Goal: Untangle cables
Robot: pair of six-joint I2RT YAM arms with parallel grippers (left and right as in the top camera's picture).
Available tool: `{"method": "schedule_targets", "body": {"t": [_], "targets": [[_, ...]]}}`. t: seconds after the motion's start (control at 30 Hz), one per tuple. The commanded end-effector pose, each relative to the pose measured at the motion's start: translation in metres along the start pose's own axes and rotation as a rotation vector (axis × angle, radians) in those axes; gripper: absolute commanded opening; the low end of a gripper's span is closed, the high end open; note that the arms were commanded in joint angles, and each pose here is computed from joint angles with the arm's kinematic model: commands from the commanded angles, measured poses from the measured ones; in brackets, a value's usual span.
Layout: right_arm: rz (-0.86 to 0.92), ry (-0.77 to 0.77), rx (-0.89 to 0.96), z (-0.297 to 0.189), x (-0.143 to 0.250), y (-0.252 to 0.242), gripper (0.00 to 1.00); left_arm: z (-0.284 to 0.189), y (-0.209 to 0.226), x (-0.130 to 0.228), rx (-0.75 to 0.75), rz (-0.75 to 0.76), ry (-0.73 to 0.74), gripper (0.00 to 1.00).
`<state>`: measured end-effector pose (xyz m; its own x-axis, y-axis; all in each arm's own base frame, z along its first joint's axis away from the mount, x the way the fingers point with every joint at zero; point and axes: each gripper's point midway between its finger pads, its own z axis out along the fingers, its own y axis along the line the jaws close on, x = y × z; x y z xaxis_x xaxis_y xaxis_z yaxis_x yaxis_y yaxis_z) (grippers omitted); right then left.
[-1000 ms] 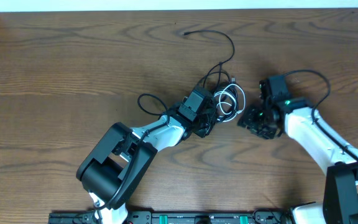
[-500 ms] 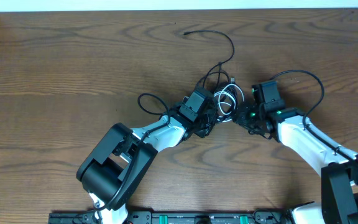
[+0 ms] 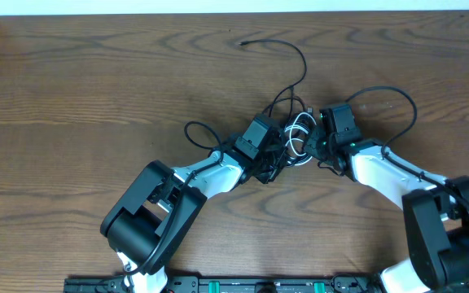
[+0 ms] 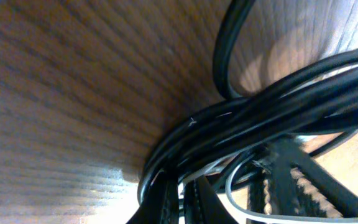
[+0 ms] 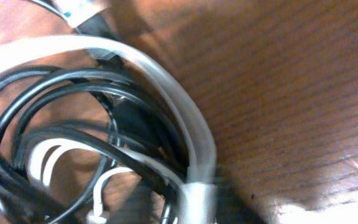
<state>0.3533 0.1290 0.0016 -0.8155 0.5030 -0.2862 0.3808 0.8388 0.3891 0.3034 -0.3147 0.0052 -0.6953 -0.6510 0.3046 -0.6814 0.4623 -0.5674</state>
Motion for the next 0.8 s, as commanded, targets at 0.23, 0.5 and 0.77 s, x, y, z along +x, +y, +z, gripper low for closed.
{"method": "schedule_targets", "body": {"t": [0.23, 0.5, 0.77], "targets": [[0.064, 0.098, 0.315, 0.015, 0.031, -0.083, 0.01, -0.021, 0.013, -0.049, 0.001, 0.125, -0.012, 0.07], [0.030, 0.011, 0.531, -0.002, 0.019, -0.124, 0.01, -0.074, -0.004, -0.103, 0.071, 0.110, -0.125, 0.07], [-0.648, 0.194, -0.178, 0.022, 0.043, -0.002, 0.01, -0.097, 0.002, -0.111, 0.034, 0.348, -0.150, 0.07]]}}
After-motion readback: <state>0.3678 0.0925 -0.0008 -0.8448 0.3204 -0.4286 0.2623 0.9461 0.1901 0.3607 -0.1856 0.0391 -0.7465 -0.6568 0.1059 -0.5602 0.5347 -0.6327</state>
